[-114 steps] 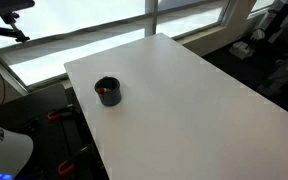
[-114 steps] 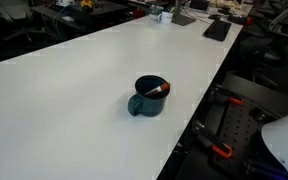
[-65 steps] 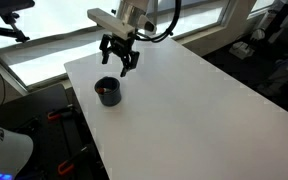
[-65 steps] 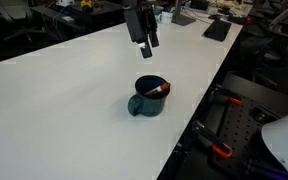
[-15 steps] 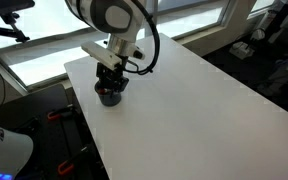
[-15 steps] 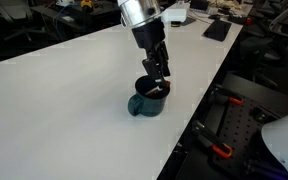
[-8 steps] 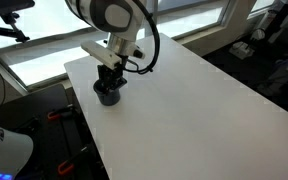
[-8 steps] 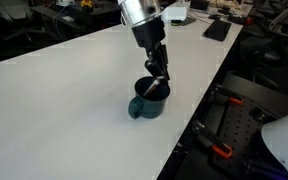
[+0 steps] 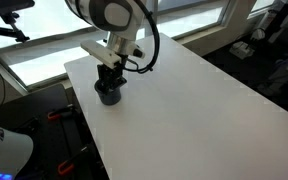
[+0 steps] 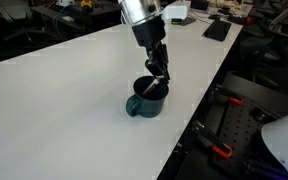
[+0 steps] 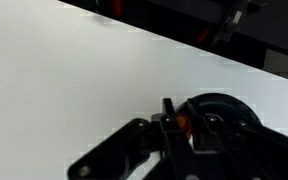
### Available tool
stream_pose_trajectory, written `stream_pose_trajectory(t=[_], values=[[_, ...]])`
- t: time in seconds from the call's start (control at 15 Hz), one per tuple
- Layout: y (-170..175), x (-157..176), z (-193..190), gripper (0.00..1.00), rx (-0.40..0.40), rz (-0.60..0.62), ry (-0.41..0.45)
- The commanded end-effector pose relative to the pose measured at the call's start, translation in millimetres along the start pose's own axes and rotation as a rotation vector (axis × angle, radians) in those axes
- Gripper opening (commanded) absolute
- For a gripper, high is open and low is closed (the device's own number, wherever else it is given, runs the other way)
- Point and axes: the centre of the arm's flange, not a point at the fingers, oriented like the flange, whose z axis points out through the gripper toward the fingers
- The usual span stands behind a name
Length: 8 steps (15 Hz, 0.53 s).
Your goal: Put the red marker on the table.
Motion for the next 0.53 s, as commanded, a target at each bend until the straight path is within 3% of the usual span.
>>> stream_pose_trajectory(t=[0.0,0.47], values=[[-5.9,-10.7,-6.9,0.05,0.004,-0.005,0.014],[-15.0,-24.4,-34.0,0.05,-0.016,-0.014,0.053]])
